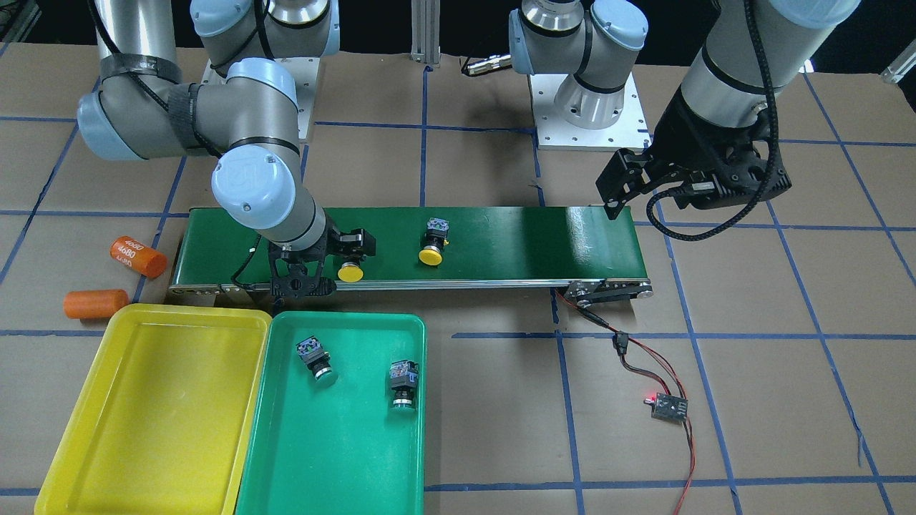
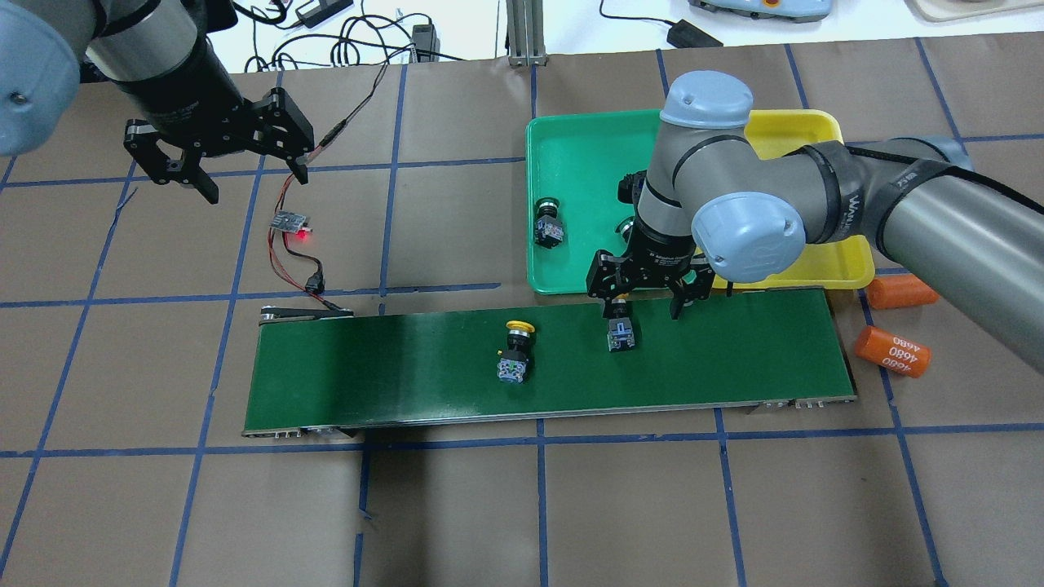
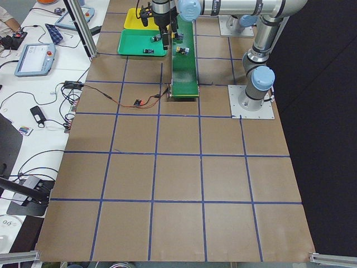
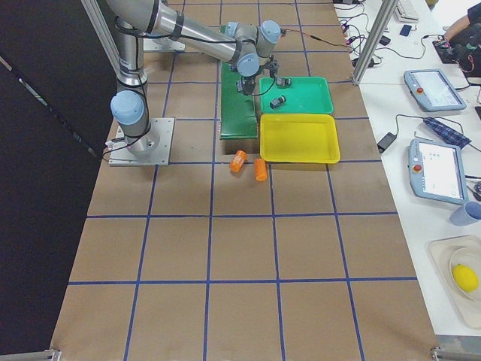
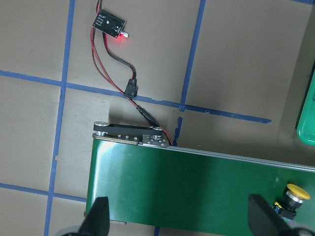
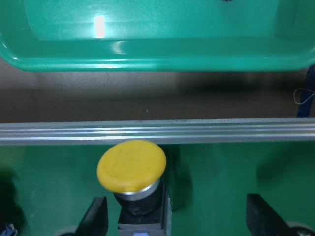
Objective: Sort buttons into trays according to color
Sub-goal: 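Move the right gripper down to a yellow button on the belt and grasp it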
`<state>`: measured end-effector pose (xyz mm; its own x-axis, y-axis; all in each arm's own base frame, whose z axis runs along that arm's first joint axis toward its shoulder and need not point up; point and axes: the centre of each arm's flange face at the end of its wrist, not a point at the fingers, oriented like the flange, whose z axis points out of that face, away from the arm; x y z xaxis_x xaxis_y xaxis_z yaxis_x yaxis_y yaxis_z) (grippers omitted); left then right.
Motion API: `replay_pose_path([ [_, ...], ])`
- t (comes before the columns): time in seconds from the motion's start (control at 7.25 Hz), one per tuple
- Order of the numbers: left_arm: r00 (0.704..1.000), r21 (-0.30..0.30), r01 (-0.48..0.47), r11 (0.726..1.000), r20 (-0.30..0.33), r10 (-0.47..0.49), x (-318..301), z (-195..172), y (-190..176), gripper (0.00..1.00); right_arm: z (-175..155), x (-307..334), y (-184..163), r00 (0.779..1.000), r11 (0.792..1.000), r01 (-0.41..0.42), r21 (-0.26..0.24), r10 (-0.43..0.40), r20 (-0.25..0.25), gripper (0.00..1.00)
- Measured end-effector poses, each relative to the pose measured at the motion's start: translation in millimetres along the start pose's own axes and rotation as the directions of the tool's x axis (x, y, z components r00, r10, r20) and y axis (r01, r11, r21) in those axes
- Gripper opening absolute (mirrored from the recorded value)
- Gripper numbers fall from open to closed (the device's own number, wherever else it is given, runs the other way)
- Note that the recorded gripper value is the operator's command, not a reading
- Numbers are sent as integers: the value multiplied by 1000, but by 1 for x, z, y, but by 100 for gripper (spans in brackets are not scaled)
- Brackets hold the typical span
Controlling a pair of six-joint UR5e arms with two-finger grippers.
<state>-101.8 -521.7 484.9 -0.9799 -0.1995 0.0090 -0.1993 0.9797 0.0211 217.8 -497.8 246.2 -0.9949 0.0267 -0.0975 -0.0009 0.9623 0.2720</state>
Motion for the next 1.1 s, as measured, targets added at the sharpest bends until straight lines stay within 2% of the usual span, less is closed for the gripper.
replay_pose_path([
  [0.14,1000,1,1,1000,0,-1,-1,0,0,100,1,0,1,1000,1000,-1,-6,1,-2,98],
  [0.28,1000,0,1,1000,0,-1,-1,0,0,100,3,1,1,1000,1000,-3,-12,3,-7,32],
  [0.41,1000,0,1,1000,0,-1,-1,0,-1,100,5,2,1,1000,1000,-4,-12,3,-13,0],
  [0.83,1000,2,2,1000,0,-2,-1,-1,-1,100,-5,9,-4,1000,1000,-5,15,5,-25,0],
  [1.1,1000,0,0,1000,4,0,-2,1,0,100,-44,25,-11,998,995,-16,99,22,-66,0],
])
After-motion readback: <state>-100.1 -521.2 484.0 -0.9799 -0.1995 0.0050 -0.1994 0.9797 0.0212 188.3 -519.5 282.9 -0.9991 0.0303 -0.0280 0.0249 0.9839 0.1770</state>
